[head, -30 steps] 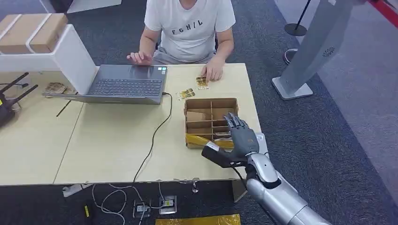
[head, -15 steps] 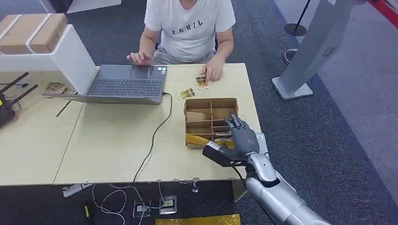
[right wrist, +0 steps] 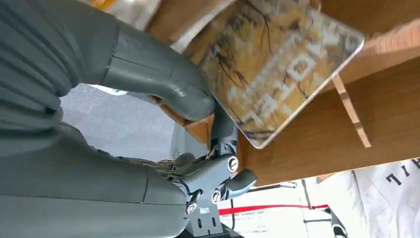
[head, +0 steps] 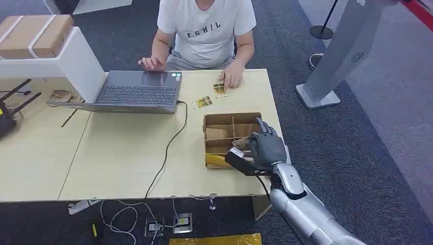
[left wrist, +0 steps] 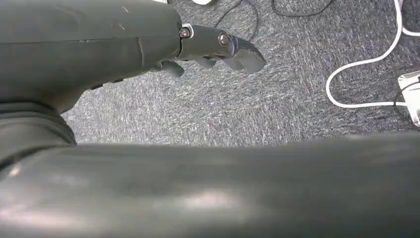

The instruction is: Pass the card to the sensor for recognition and then transmit it.

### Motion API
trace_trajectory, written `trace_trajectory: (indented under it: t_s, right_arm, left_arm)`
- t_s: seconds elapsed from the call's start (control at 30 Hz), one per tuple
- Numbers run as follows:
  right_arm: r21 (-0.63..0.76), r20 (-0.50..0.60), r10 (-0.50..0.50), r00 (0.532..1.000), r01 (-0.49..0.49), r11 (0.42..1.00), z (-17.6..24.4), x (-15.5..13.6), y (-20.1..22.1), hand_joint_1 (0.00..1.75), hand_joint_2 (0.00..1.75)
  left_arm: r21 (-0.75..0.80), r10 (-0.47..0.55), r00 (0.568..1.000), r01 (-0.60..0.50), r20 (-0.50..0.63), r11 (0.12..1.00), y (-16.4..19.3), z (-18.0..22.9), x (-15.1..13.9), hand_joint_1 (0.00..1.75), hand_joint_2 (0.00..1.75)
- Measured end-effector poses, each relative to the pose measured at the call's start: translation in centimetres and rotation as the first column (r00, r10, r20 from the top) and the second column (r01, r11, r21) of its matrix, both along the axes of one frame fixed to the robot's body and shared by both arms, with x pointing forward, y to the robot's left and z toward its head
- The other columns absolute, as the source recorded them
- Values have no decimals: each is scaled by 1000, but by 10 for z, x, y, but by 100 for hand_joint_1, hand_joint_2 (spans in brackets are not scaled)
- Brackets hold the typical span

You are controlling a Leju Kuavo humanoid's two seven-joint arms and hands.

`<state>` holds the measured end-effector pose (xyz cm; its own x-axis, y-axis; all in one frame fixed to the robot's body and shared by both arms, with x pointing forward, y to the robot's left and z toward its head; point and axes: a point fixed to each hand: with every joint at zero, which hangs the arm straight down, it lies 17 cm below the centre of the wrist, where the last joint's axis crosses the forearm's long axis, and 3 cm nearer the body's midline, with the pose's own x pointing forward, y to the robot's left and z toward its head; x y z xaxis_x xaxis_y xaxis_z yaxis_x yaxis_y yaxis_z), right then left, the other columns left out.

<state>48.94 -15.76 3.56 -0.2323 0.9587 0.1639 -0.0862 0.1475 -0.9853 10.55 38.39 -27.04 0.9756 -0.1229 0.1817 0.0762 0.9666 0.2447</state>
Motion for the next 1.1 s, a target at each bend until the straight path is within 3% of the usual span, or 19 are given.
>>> trace_trajectory:
  t_s: [0.8, 0.83, 0.87, 1.1]
  right_arm:
    - [54, -6, 1, 1000, -1, 999, 2, 1, 6, 175, 175]
    - [55, -4, 0, 1000, 0, 999, 2, 1, 6, 63, 175]
    - [54, 2, 0, 1000, 0, 999, 3, 2, 6, 0, 175]
    - [35, 114, -27, 993, 24, 999, 27, 12, -6, 0, 175]
  left_arm:
    - [2, -11, 1000, 11, 3, 1000, 2, 0, 1, 0, 0]
    - [2, -11, 1000, 11, 3, 1000, 2, 0, 1, 0, 0]
    - [2, -11, 1000, 11, 3, 1000, 2, 0, 1, 0, 0]
    - [3, -11, 1000, 11, 3, 1000, 2, 0, 1, 0, 0]
